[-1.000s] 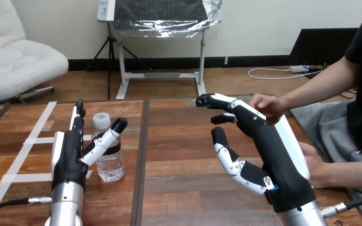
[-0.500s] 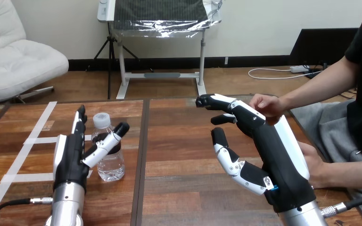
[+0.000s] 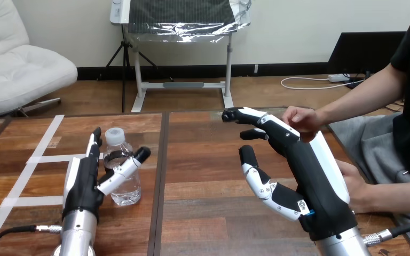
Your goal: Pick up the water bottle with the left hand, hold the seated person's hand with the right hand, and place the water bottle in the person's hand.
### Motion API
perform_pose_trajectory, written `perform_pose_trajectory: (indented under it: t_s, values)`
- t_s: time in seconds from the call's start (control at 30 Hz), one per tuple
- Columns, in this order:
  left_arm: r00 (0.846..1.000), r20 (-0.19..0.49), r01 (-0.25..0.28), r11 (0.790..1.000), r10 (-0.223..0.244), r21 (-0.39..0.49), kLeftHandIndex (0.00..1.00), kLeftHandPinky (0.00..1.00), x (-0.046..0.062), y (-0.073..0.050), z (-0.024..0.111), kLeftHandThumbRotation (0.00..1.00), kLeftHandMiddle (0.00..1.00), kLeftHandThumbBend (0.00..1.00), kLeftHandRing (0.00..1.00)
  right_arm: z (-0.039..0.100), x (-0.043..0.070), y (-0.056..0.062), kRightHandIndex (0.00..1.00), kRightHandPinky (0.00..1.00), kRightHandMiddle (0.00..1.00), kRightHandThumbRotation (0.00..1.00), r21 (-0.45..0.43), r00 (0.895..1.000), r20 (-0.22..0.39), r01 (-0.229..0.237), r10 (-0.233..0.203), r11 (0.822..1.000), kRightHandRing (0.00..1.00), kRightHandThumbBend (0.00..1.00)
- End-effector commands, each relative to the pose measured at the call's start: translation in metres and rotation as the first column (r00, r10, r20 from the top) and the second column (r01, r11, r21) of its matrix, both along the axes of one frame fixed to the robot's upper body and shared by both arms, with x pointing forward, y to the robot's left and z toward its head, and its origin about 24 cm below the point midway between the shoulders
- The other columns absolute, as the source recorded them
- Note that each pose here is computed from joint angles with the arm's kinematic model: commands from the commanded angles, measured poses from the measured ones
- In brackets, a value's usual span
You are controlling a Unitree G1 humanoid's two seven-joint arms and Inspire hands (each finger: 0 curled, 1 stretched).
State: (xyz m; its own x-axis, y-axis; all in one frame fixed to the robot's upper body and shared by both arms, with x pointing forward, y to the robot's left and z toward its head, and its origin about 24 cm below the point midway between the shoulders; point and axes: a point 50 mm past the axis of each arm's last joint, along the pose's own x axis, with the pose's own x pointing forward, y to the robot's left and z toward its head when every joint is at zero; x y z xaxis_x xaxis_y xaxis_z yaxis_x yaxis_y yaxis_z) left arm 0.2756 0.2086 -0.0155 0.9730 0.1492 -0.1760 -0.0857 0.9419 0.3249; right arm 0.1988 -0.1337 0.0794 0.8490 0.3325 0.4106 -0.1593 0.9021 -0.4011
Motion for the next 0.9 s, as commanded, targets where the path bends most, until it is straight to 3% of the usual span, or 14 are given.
perform_pose_trajectory:
  t_s: [0.0,0.27,0.87]
  values:
    - [0.997,0.062,0.031,0.997,-0.035,0.067,1.00,1.00,0.0226,-0.0026,0.0236,0.56,1.00,1.00,1.00,0.0142,0.0056,-0.0014,0.75,0.72,0.82,0.00,-0.013,0.997,0.071,-0.005,0.006,1.000,0.82,0.12]
    - [0.998,0.041,0.037,0.991,-0.043,0.131,1.00,0.96,0.0236,-0.0043,0.0221,0.53,1.00,1.00,0.99,0.0143,0.0050,-0.0014,0.75,0.72,0.82,0.00,-0.014,0.998,0.066,-0.005,0.006,1.000,0.82,0.12]
    - [0.999,0.004,0.040,0.968,-0.042,0.247,0.92,0.80,0.0279,-0.0078,0.0175,0.40,0.91,0.99,0.87,0.0143,0.0047,-0.0017,0.75,0.72,0.82,0.00,-0.014,0.998,0.070,-0.007,0.008,1.000,0.81,0.13]
